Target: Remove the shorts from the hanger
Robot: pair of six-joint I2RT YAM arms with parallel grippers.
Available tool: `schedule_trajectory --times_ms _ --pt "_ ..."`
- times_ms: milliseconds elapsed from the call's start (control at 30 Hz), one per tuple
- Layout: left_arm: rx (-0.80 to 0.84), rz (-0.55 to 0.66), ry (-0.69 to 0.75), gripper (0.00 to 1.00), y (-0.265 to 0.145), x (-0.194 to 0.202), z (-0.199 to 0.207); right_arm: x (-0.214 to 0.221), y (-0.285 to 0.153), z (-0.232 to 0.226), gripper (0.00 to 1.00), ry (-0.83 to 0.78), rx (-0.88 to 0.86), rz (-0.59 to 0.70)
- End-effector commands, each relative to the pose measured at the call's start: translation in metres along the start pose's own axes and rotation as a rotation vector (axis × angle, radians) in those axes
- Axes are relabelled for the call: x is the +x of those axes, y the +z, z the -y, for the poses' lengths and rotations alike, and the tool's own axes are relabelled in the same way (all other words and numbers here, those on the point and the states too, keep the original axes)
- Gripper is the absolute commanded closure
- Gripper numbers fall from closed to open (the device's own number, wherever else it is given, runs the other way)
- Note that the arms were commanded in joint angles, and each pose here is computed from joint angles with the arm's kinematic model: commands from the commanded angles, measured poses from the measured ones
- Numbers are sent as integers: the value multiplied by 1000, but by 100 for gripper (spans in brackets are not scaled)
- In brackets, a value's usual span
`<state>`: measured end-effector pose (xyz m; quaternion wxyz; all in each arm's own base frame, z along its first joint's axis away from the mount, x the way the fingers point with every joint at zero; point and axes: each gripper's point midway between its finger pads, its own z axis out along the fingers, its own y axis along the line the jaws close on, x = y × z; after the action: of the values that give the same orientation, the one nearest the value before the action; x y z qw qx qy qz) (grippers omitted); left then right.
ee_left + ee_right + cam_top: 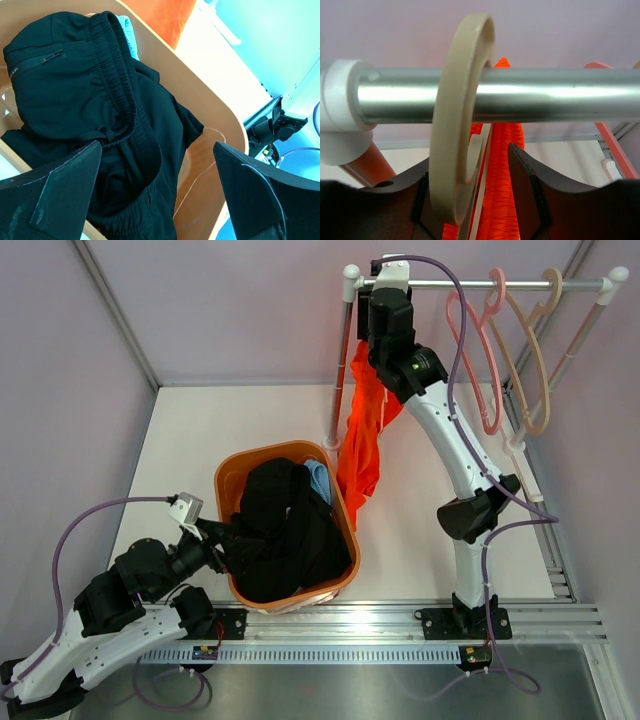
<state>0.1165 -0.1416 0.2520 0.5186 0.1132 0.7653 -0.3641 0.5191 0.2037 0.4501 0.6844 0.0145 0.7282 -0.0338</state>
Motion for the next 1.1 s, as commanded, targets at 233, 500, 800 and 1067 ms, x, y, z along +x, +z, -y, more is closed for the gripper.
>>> schedule_trajectory --times_ms 233,500,800,1067 --pt "28 28 -5 1 3 -7 7 -1 2 -3 47 -1 12 15" --pt "31 30 -6 1 2 -7 7 7 8 -6 52 -19 15 3" --pt "33 29 -5 1 2 -7 8 11 11 -9 59 -33 15 -1" --pt "31 30 -7 1 2 -7 7 4 11 -3 90 -46 29 13"
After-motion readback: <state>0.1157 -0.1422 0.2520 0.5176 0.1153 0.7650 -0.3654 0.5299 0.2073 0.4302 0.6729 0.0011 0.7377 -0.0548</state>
